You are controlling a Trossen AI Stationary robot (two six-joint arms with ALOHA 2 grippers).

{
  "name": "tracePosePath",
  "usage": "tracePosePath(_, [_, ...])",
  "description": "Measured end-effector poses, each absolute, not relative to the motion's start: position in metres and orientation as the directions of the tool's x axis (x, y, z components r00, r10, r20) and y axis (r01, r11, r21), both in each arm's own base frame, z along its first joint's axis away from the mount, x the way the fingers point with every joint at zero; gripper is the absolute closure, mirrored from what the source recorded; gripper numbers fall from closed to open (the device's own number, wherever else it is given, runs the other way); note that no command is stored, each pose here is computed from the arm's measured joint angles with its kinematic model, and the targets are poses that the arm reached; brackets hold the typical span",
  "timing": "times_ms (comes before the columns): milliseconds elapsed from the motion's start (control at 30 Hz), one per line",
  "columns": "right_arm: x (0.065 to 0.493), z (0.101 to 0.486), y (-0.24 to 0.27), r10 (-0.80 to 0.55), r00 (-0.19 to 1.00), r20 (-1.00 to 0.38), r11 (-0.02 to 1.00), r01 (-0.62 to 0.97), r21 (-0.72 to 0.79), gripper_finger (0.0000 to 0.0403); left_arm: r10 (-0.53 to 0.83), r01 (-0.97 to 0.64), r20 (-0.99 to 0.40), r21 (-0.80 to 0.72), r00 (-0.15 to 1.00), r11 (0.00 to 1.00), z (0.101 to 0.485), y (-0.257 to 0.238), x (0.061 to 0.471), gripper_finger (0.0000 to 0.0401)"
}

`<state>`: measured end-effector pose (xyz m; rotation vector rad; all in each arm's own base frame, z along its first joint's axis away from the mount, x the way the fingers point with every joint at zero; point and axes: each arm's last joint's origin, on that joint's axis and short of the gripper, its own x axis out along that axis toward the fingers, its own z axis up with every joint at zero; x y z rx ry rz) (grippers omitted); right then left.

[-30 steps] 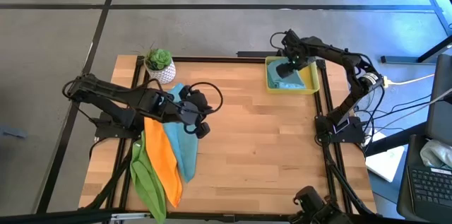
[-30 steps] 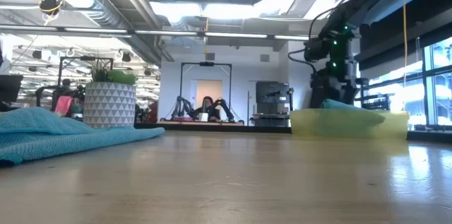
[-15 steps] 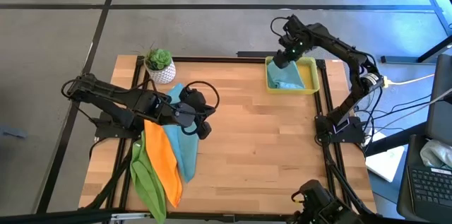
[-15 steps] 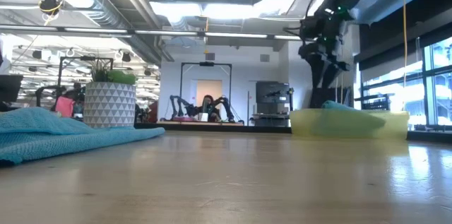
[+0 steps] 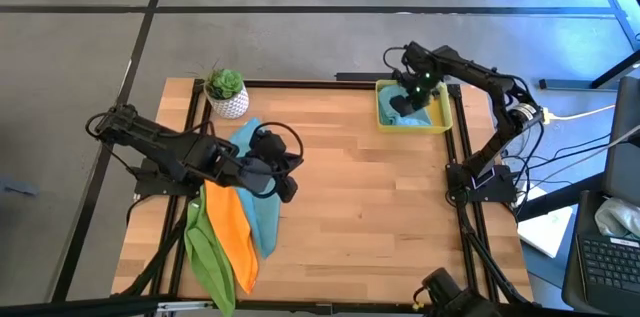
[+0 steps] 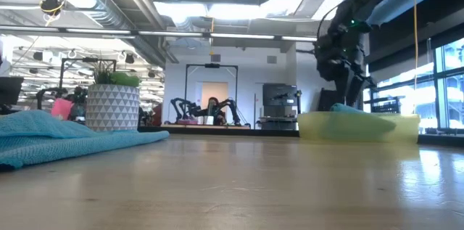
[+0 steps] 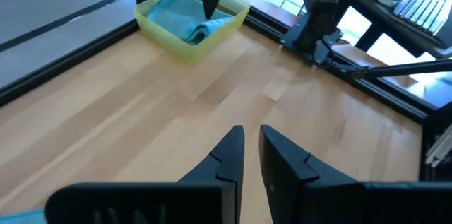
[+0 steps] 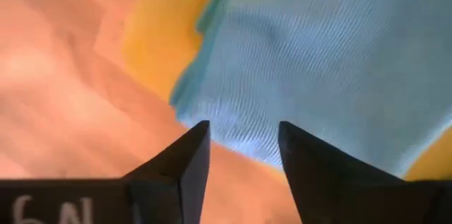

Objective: Fold microfiber towels
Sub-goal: Put the folded blue microfiber towel into the bin, then adjust the bin

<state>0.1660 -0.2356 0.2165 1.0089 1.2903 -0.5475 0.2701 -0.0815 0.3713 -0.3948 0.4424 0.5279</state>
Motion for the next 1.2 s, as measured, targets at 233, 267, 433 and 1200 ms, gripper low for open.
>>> tracePosePath(233, [0.164,0.18,-0.227,0.181,0.264,-0.947,0.467,0.825,0.319,0.0277,0.391,-0.557,-0.492,-0.251,0.778,0.792,0.371,-0.083,0.272,0.0364])
tracePosePath(267, [0.164,0.176,-0.226,0.171,0.273,-0.947,0.463,0.826,0.322,0.0282,0.391,-0.557,-0.492,-0.252,0.778,0.792,0.371,-0.083,0.272,0.0364])
tracePosePath(433, [0.163,0.157,-0.224,0.122,0.306,-0.944,0.44,0.836,0.328,0.0301,0.392,-0.564,-0.484,-0.281,0.782,0.777,0.371,-0.083,0.273,0.0364])
tracePosePath(1200, [0.159,0.235,-0.215,-0.195,0.406,-0.893,0.592,0.775,0.223,0.0335,0.551,-0.855,-0.707,-0.151,0.444,0.496,0.332,-0.07,0.248,0.0364])
